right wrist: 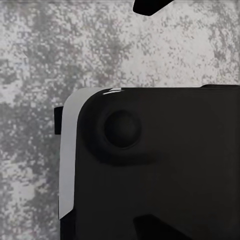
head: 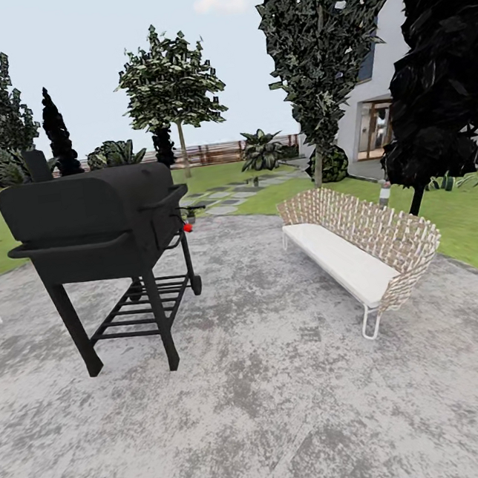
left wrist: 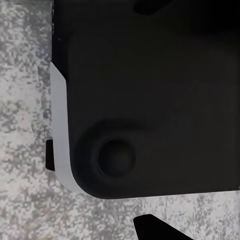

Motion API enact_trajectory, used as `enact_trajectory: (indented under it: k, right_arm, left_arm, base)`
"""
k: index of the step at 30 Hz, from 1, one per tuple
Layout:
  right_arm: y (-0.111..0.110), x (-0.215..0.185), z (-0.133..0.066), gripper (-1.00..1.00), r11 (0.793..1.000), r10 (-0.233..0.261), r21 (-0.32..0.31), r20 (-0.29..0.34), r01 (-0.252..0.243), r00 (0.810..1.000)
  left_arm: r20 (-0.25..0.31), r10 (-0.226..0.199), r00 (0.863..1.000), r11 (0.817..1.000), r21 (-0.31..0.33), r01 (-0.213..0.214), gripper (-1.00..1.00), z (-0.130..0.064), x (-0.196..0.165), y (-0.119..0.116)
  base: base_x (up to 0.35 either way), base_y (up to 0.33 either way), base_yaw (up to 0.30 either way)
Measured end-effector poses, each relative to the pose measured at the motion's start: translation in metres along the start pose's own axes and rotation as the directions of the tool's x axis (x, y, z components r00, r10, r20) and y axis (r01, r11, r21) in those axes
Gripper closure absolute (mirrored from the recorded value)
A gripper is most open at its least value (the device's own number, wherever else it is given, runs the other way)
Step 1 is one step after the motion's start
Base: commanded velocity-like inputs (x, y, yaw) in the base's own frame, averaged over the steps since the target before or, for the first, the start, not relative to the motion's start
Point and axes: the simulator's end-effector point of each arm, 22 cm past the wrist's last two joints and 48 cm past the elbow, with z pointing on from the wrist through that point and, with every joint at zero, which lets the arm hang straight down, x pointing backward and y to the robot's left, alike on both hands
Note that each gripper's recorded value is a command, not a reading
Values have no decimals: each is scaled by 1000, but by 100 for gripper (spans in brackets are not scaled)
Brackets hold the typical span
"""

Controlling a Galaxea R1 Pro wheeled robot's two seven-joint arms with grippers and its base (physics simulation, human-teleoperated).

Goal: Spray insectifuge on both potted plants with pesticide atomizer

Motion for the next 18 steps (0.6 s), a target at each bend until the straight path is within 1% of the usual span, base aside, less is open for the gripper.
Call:
enact_trajectory:
  k: [13, 18]
  right_arm:
    - [0, 0, 0, -100, 1000, 1, 0, 0, -1, 1000]
    - [0, 0, 2, -100, 1000, 1, 0, 0, -1, 1000]
  left_arm:
    - [1, 0, 1000, 1000, 0, 0, -100, 0, -1, 0]
    - [11, 0, 1000, 1000, 0, 0, -100, 2, -6, 0]
  base:
    - [2, -2, 0]
    - [0, 0, 0]
